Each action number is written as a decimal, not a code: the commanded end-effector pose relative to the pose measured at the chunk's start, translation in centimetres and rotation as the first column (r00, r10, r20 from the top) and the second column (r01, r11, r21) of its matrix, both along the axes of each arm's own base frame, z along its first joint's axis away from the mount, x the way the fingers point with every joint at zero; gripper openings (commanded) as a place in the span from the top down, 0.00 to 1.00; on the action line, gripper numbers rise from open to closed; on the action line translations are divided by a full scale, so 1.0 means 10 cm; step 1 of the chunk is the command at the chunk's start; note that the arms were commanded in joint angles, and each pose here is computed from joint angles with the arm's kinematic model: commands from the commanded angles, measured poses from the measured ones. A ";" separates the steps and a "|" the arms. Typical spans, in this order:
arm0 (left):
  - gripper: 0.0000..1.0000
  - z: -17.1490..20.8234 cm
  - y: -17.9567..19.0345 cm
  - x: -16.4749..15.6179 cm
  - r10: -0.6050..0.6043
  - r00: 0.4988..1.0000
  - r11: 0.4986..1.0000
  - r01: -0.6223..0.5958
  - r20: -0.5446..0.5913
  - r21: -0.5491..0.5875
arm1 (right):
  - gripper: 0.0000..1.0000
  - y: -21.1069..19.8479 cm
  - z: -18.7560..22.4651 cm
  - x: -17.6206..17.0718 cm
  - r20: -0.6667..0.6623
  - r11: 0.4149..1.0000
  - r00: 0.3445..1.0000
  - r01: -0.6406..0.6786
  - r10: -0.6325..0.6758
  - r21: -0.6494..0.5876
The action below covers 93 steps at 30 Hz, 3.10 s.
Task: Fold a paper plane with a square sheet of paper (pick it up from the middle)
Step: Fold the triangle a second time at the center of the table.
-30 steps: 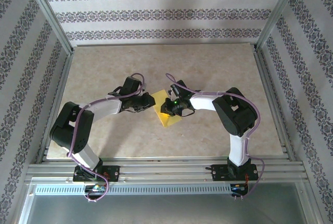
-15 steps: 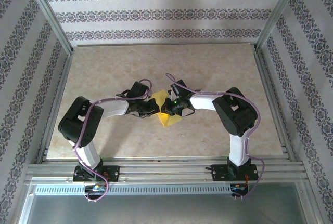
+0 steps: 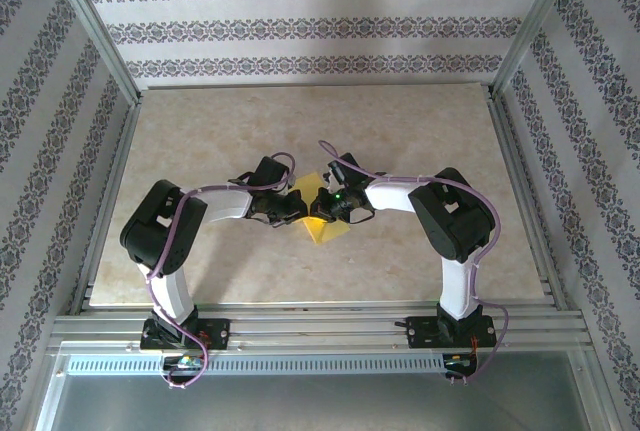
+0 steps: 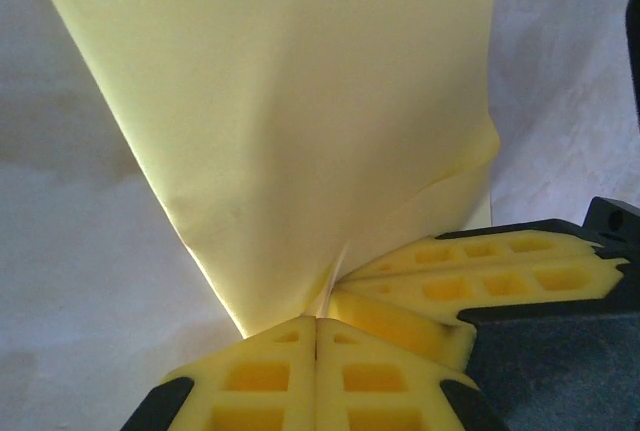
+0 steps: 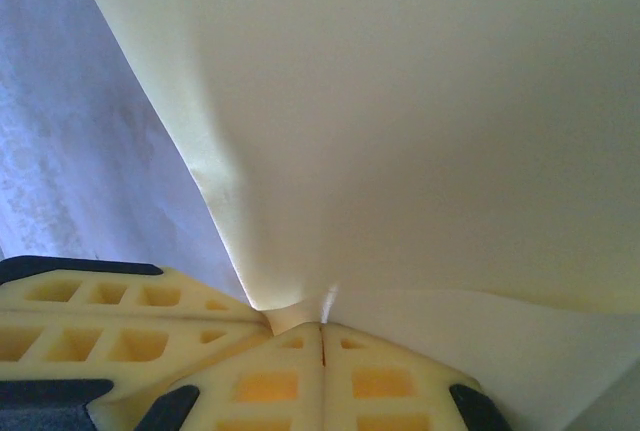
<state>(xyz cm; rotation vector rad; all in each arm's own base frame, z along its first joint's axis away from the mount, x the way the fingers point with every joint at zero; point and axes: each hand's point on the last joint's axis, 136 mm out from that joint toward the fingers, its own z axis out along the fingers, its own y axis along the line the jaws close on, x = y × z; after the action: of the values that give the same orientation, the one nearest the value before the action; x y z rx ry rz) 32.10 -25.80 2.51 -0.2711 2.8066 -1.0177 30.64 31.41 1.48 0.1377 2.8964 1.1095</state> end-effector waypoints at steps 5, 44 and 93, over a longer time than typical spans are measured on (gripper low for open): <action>0.93 -0.11 0.01 0.03 0.001 1.000 0.999 -0.001 -0.005 0.052 | 0.99 -0.18 -0.28 -0.16 -0.081 0.994 0.997 0.004 -0.013 -0.105; 0.97 -0.36 0.27 -0.17 -0.012 0.994 0.960 0.041 -0.105 0.279 | 0.99 -0.09 0.13 0.04 0.098 0.997 0.993 -0.071 0.071 0.000; 0.98 -0.49 0.37 -0.21 -0.125 0.984 0.918 0.162 -0.123 0.363 | 1.00 -0.02 0.22 0.29 0.136 1.000 0.991 -0.005 0.001 0.030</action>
<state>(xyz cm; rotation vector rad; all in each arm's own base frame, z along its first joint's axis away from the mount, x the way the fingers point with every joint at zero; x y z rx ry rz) 32.68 -24.86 1.70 -0.0685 2.9165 -0.7183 33.38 30.46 3.67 0.0713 2.7541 1.1034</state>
